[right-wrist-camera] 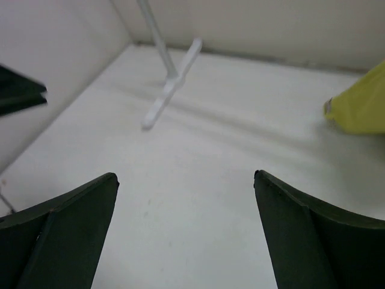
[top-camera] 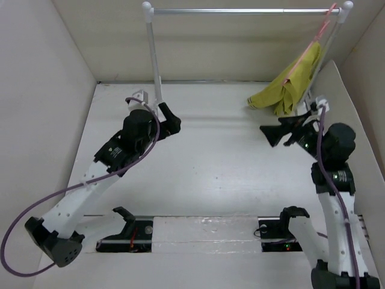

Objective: Place the trousers on the hanger
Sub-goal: Reset both arms

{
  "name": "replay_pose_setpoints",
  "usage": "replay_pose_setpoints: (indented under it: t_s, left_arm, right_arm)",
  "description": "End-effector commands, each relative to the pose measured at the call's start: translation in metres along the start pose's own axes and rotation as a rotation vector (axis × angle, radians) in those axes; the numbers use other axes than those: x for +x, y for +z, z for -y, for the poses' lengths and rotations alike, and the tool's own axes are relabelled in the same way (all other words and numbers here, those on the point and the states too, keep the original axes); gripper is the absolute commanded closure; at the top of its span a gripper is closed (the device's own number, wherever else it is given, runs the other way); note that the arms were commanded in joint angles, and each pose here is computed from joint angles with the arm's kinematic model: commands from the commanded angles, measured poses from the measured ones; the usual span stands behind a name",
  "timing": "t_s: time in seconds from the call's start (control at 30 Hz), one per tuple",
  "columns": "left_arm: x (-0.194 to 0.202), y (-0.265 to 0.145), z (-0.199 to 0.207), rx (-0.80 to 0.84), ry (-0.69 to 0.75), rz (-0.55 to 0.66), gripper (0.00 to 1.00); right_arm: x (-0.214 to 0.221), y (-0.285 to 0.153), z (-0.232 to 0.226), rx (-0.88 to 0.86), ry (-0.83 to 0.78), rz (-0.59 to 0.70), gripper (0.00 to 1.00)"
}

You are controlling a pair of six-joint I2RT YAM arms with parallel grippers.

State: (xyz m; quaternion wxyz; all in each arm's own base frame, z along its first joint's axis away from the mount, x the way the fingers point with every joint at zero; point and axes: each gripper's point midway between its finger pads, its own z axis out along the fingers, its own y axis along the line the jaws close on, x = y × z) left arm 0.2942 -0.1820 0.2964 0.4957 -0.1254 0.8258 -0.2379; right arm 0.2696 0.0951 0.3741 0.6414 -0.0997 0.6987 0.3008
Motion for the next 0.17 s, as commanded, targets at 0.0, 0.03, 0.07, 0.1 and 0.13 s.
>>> replay_pose_setpoints:
  t_s: [0.0,0.03,0.07,0.1,0.13]
  left_arm:
    - [0.011,-0.025,-0.021,-0.002,0.005,-0.001,0.01]
    - [0.021,-0.026,-0.025,0.0,-0.013,-0.025,0.01]
    - [0.029,-0.027,-0.028,0.006,-0.023,-0.044,0.01]
    - [0.039,-0.028,-0.034,0.012,-0.033,-0.055,0.01]
    - [0.043,-0.03,-0.031,0.049,-0.043,-0.058,0.01]
  right_arm:
    - [0.088,-0.022,0.017,0.128,-0.045,-0.213,0.0]
    - [0.11,-0.029,0.017,0.146,-0.033,-0.26,0.0]
    - [0.122,-0.035,0.016,0.15,-0.023,-0.278,0.0]
    - [0.136,-0.043,0.016,0.16,-0.009,-0.287,0.0]
    - [0.141,-0.048,0.011,0.15,0.006,-0.288,0.0]
